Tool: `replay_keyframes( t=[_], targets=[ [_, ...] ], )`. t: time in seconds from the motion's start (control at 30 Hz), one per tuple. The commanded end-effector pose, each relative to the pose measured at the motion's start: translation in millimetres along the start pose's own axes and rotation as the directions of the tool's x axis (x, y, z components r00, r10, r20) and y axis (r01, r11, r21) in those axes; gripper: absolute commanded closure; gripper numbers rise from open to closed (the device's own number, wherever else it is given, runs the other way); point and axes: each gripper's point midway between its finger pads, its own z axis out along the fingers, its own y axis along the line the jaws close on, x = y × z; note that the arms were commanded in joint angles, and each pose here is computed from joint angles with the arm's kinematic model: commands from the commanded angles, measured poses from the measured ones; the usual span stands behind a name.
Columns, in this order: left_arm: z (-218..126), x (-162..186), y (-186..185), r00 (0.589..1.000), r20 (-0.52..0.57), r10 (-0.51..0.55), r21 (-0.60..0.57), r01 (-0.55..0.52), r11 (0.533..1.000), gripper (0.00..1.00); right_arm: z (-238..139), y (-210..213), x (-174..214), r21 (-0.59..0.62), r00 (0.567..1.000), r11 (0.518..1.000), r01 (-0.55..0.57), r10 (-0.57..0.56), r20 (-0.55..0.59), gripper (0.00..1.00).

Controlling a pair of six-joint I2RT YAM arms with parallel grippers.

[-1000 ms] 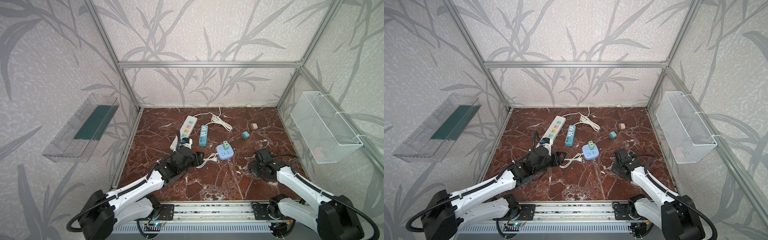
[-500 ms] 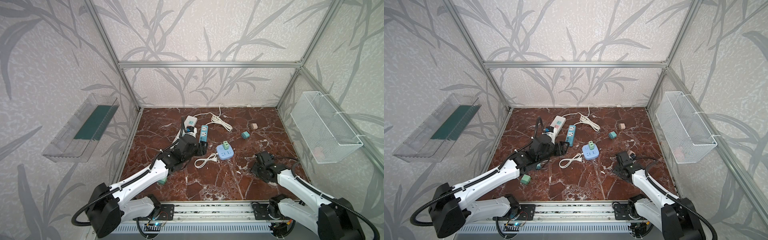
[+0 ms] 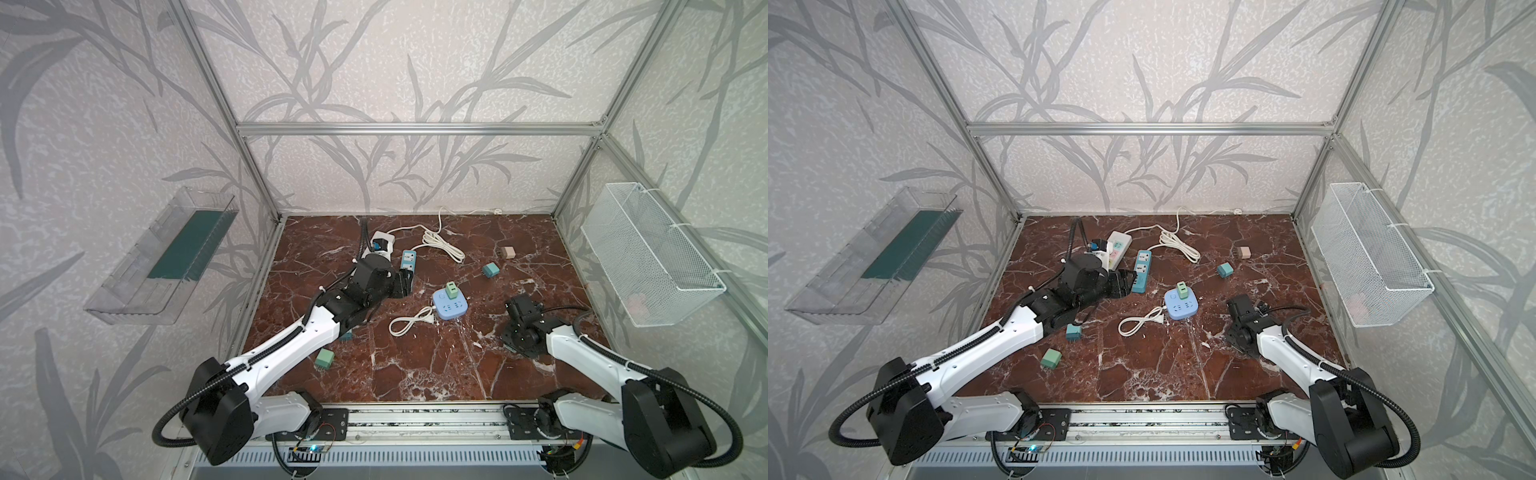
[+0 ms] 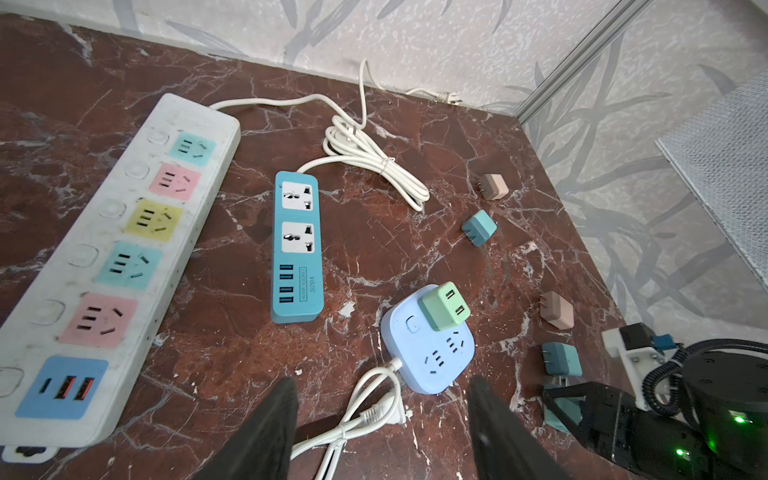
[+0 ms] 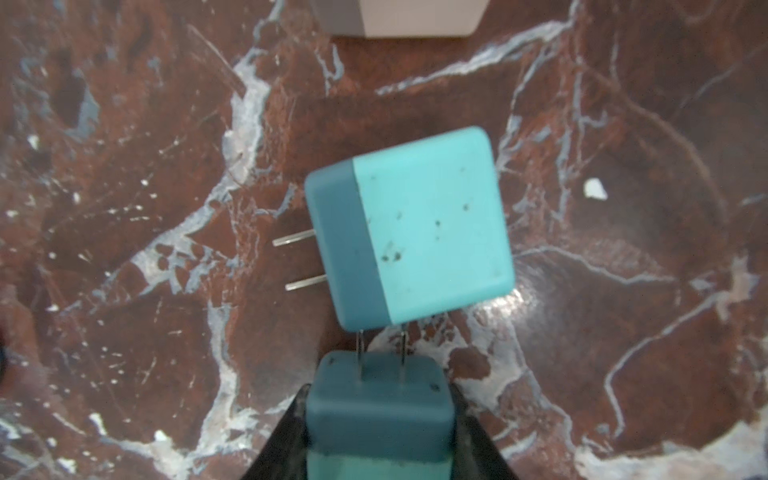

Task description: Insert the plug

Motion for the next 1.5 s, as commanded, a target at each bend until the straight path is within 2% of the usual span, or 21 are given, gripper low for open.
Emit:
replay_keyframes(
  t=[0.0, 0.1, 0.2, 0.23, 0.33, 0.47, 0.53, 0.67, 0.77, 0.87, 1.0, 1.1, 1.27, 1.4, 1.47],
  targets=[
    [1.5, 5.7, 4.6, 1.0, -0.009, 0.015, -0.003, -0.015, 1.0, 0.35, -5.7, 1.6, 6.9, -0.043, 0.998, 0.997, 0.06, -0.06, 0.005, 0.66],
    [4.5, 5.4, 5.6, 0.999, -0.008, 0.036, -0.006, -0.036, 0.999, 0.35, -19.9, 25.1, 10.6, -0.121, 0.984, 0.976, 0.179, -0.177, 0.021, 0.69],
    [5.6, 2.2, 6.6, 0.998, -0.005, 0.055, -0.01, -0.055, 0.998, 0.35, -31.3, 60.8, 21.7, -0.185, 0.931, 0.913, 0.363, -0.364, 0.03, 0.69],
    [6.0, 0.8, 8.4, 0.998, -0.004, 0.055, -0.012, -0.055, 0.998, 0.34, -33.2, 74.9, 27.5, -0.192, 0.898, 0.879, 0.437, -0.44, 0.032, 0.69],
    [7.3, -5.7, 18.6, 0.999, 0.015, 0.041, -0.025, -0.041, 0.999, 0.34, -32.9, 116.9, 55.7, -0.207, 0.75, 0.731, 0.65, -0.661, 0.023, 0.72],
    [10.4, -12.7, 32.3, 0.999, 0.028, -0.017, -0.031, 0.017, 0.999, 0.34, -36.9, 168.4, 85.9, -0.267, 0.591, 0.552, 0.79, -0.801, 0.093, 0.73],
    [13.5, -13.4, 33.6, 0.999, 0.024, -0.035, -0.017, 0.035, 0.999, 0.34, -34.7, 180.6, 99.5, -0.304, 0.539, 0.491, 0.816, -0.837, 0.097, 0.73],
    [21.3, -10.2, 28.3, 0.997, -0.01, -0.071, 0.045, 0.072, 0.996, 0.35, -25.5, 178.0, 115.0, -0.289, 0.469, 0.433, 0.854, -0.881, 0.065, 0.73],
    [20.9, -15.0, 11.0, 0.997, 0.001, -0.076, 0.153, 0.075, 0.985, 0.37, -18.2, 164.7, 121.2, -0.282, 0.516, 0.491, 0.824, -0.856, 0.017, 0.69],
    [17.6, -19.1, 2.6, 0.994, 0.048, -0.095, 0.221, 0.082, 0.972, 0.37, -18.8, 156.4, 128.2, -0.288, 0.528, 0.503, 0.815, -0.849, 0.011, 0.54],
    [12.3, -25.4, 2.2, 0.988, 0.111, -0.11, 0.243, 0.081, 0.967, 0.39, -24.0, 144.2, 124.9, -0.265, 0.547, 0.526, 0.808, -0.837, 0.004, 0.39],
    [11.0, -28.8, 5.9, 0.984, 0.146, -0.1, 0.229, 0.065, 0.971, 0.39, -29.1, 137.6, 122.9, -0.265, 0.552, 0.53, 0.806, -0.834, 0.011, 0.33],
    [10.5, -32.7, 12.8, 0.978, 0.18, -0.101, 0.196, 0.065, 0.978, 0.39, -25.4, 120.0, 105.0, -0.167, 0.562, 0.553, 0.816, -0.827, 0.008, 0.31],
    [14.2, -30.7, 15.0, 0.978, 0.175, -0.11, 0.184, 0.078, 0.98, 0.4, -22.7, 106.9, 86.9, -0.152, 0.595, 0.588, 0.794, -0.803, 0.001, 0.32],
    [18.1, -29.1, 23.6, 0.984, 0.137, -0.111, 0.114, 0.095, 0.989, 0.41, -19.7, 99.9, 74.9, -0.135, 0.624, 0.617, 0.775, -0.781, 0.009, 0.32]
  ],
)
